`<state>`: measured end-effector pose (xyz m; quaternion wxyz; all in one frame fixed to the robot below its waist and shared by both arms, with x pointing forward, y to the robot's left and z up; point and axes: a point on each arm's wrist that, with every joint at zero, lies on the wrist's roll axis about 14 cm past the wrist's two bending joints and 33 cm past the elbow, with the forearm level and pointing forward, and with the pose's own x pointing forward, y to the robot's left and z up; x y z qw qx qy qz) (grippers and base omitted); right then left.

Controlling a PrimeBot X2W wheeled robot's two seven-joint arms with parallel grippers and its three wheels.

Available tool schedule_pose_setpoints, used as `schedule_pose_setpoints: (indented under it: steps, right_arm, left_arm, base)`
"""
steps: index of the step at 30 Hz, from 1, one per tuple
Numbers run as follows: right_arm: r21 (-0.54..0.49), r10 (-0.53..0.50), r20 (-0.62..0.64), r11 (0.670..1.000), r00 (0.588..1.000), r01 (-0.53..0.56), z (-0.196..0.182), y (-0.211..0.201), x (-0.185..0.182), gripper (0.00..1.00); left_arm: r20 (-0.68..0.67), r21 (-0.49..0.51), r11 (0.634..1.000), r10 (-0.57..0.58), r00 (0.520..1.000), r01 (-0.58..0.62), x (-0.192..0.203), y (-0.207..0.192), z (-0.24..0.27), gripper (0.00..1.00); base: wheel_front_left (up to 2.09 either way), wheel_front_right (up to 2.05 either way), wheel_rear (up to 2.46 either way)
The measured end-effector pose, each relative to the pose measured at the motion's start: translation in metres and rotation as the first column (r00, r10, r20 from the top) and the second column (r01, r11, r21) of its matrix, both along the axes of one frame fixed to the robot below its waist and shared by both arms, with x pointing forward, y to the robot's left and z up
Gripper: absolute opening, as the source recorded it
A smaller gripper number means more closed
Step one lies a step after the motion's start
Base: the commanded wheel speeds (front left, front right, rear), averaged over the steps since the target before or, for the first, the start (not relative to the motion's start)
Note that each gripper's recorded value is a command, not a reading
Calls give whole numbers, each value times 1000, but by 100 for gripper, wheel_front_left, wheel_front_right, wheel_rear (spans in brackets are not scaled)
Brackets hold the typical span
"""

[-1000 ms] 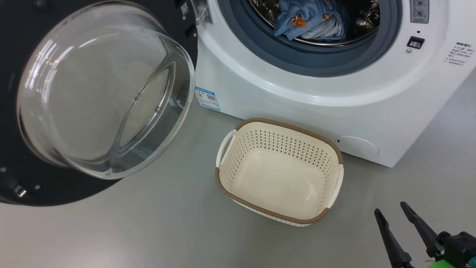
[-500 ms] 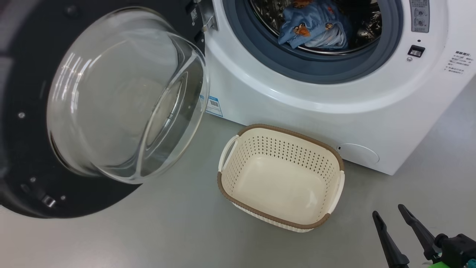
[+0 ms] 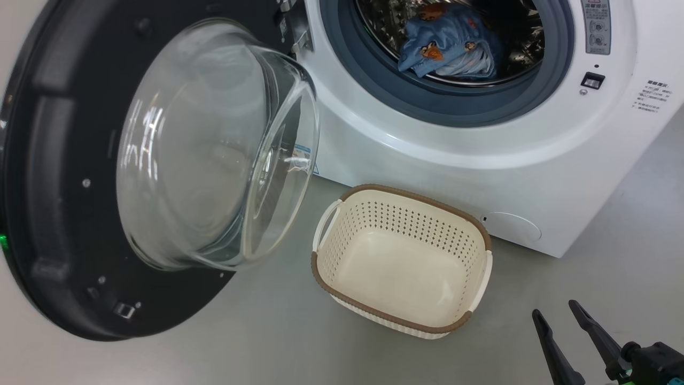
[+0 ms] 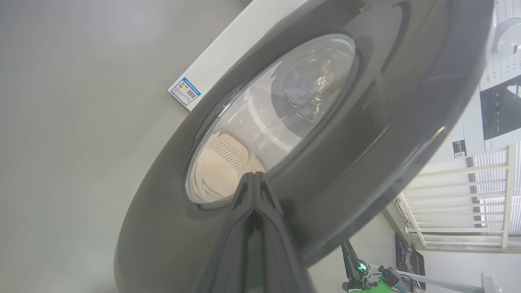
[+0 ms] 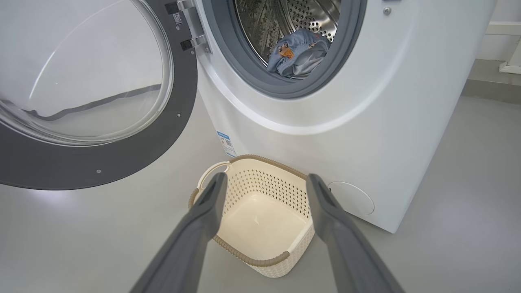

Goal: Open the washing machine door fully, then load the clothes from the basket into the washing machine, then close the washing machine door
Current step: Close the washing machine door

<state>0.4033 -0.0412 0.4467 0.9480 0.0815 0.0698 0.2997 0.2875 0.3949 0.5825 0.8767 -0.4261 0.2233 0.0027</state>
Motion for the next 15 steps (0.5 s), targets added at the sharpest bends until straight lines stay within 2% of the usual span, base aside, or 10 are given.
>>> schedule_pose_setpoints:
  steps: [7, 15]
  right_arm:
    - [5, -12, 3, 1000, 1000, 12, 2, -2, -1, 100]
    - [7, -36, 0, 999, 999, 36, 2, -9, -2, 100]
  left_arm:
    - [18, 7, 989, -151, 988, 151, 4, -36, 8, 0]
    - [53, -11, 954, -298, 953, 299, 12, -79, 12, 0]
  base:
    - [0, 0, 0]
    - [0, 0, 0]
